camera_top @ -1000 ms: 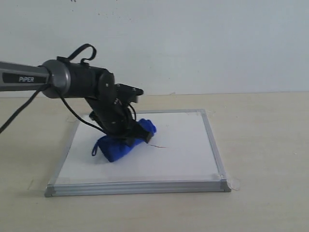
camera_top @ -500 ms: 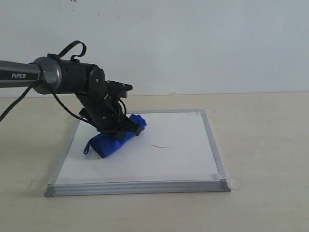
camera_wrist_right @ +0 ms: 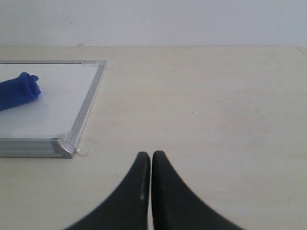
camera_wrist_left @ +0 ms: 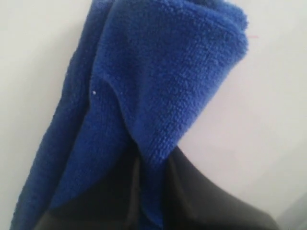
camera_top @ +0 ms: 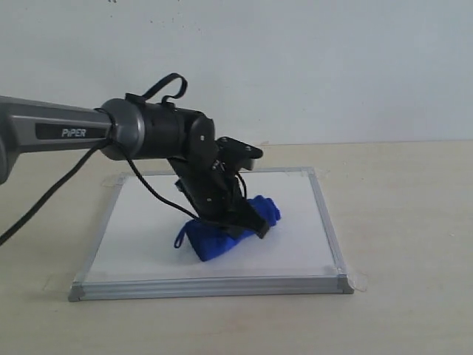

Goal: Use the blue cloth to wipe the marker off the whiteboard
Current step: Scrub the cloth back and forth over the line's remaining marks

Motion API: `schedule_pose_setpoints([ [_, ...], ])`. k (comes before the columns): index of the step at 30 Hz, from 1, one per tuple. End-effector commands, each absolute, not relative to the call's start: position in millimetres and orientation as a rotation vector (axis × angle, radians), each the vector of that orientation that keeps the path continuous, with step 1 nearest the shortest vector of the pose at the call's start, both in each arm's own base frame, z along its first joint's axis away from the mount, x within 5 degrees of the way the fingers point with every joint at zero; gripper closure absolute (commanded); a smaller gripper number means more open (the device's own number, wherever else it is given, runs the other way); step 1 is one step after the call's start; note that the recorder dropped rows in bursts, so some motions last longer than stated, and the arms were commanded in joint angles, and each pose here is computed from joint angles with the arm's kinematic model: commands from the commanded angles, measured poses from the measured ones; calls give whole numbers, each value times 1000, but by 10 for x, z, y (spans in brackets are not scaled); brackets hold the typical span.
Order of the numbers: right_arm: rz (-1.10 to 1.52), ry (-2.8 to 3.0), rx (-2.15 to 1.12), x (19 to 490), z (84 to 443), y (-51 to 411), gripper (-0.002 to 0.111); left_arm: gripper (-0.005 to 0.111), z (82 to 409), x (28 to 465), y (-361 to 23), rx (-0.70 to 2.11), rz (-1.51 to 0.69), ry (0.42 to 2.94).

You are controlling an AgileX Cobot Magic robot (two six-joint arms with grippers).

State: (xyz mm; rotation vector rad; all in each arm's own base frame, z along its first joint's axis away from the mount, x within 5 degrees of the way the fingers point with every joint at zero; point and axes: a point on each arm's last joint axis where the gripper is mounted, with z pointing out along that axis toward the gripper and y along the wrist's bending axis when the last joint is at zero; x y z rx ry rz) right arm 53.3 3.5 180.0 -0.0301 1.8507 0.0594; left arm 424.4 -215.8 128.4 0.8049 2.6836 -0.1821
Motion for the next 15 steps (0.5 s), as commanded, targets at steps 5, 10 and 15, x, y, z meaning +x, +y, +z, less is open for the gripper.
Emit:
schedule_pose_setpoints([
  [5, 50, 1839, -29, 531, 1812, 30, 107, 103, 1184, 4114, -2355, 942, -160, 2675],
  [10, 50, 1839, -29, 531, 1812, 30, 107, 103, 1201, 4414, -1853, 715, 2, 2673],
  [15, 50, 1839, -29, 531, 1812, 30, 107, 103, 1227, 4630, -1272, 517, 33, 2715],
])
